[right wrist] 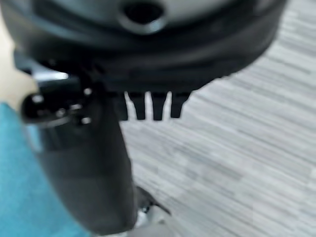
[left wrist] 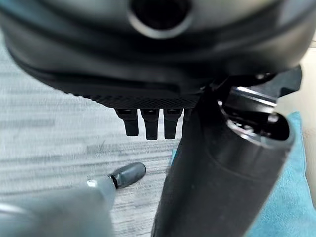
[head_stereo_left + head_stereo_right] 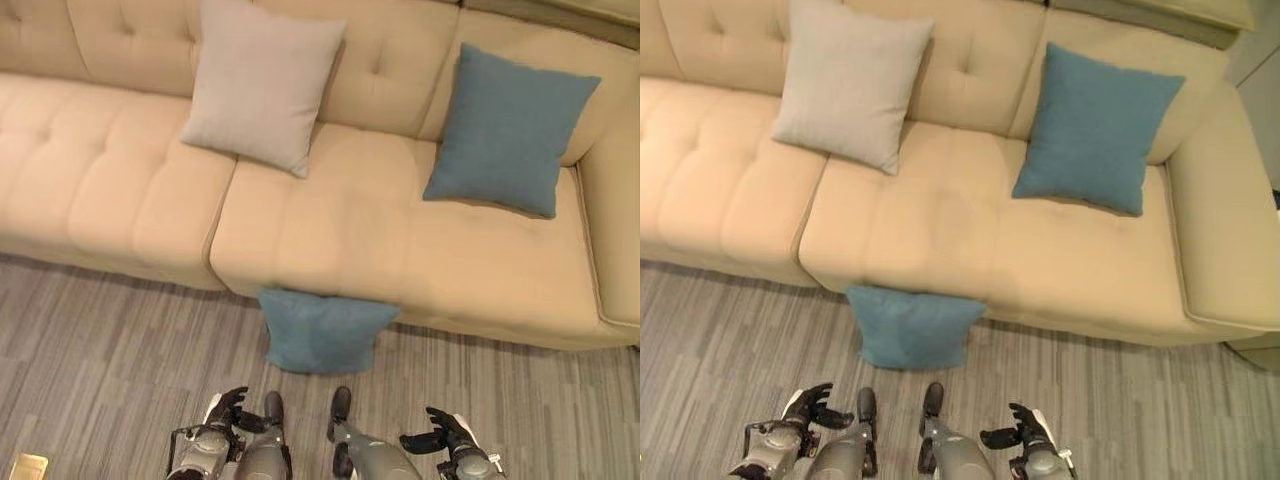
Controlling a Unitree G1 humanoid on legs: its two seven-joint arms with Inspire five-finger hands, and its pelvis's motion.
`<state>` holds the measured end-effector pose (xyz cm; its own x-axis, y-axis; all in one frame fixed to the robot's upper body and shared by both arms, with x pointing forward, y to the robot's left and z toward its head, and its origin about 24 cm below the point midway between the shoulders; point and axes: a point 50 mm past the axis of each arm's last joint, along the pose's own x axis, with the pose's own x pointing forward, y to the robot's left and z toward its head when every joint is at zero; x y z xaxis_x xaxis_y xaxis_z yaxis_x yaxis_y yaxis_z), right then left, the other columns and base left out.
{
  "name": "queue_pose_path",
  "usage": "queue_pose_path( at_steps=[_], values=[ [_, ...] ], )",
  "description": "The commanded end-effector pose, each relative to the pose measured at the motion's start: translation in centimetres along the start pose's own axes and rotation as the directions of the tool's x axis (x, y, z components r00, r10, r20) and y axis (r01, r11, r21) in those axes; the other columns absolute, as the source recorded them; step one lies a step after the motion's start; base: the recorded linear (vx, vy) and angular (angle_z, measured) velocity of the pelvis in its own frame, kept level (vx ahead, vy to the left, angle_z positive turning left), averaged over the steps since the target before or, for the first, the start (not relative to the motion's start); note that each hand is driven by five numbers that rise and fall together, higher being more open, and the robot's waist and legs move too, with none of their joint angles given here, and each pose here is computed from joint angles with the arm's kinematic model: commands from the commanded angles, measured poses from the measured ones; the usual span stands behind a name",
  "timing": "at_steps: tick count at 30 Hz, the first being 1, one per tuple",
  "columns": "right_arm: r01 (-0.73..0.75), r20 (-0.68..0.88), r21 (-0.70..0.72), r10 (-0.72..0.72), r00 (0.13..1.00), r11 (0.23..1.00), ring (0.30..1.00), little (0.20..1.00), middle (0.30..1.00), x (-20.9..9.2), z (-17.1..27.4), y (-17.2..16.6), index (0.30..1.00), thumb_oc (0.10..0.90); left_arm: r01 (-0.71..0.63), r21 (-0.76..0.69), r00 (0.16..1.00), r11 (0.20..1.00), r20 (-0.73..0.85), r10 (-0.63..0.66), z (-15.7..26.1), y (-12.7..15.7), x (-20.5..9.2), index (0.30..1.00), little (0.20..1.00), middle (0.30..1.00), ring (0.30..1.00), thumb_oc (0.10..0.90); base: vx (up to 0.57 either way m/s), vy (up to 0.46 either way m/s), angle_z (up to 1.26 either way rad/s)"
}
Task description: Pick up all the scattered cushions and arrange them neatly on the sofa.
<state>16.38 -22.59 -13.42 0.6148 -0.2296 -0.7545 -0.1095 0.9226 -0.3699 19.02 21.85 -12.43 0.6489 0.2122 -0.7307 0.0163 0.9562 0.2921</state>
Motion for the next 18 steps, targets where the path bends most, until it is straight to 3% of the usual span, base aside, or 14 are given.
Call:
queue_pose_path(
  at_steps=[1, 2, 7, 11, 18],
  values=[
    [0.072, 0.143, 0.02, -0.074, 0.987, 0.997, 0.9, 0.9, 0.9, 0.2, 2.8, -1.7, 0.9, 0.8, -0.075, -0.092, 0.987, 0.993, 0.137, 0.087, 2.4, 1.6, 0.0, 0.9, 0.9, 0.9, 0.9, 0.8, -0.06, 0.052, 0.03],
    [0.104, 0.211, 0.024, -0.107, 0.972, 0.994, 0.9, 0.9, 0.9, 0.3, 4.7, -2.4, 0.9, 0.8, -0.086, -0.135, 0.966, 0.987, 0.231, 0.116, 4.7, 2.1, 0.0, 0.9, 0.9, 0.9, 0.9, 0.8, -0.08, 0.066, 0.0],
    [0.187, 0.329, 0.067, -0.199, 0.923, 0.98, 0.9, 0.9, 0.9, 0.4, 8.9, -3.7, 0.9, 0.8, -0.125, -0.205, 0.915, 0.971, 0.354, 0.193, 8.6, 3.1, -0.2, 0.9, 0.9, 0.9, 0.9, 0.8, -0.07, 0.036, -0.02],
    [0.266, 0.482, 0.195, -0.328, 0.813, 0.944, 0.9, 0.9, 0.9, -0.3, 14.9, -5.5, 0.9, 0.8, -0.12, -0.322, 0.831, 0.939, 0.484, 0.272, 14.0, 4.1, -0.9, 0.9, 0.9, 0.9, 0.9, 0.8, -0.05, 0.015, -0.07],
    [0.323, 0.582, 0.339, -0.466, 0.666, 0.884, 0.9, 0.9, 0.9, -1.9, 20.8, -8.0, 0.9, 0.8, -0.094, -0.401, 0.73, 0.911, 0.594, 0.337, 19.2, 5.1, -2.1, 0.9, 0.9, 0.9, 0.9, 0.8, -0.04, 0.007, 0.02]
  ],
)
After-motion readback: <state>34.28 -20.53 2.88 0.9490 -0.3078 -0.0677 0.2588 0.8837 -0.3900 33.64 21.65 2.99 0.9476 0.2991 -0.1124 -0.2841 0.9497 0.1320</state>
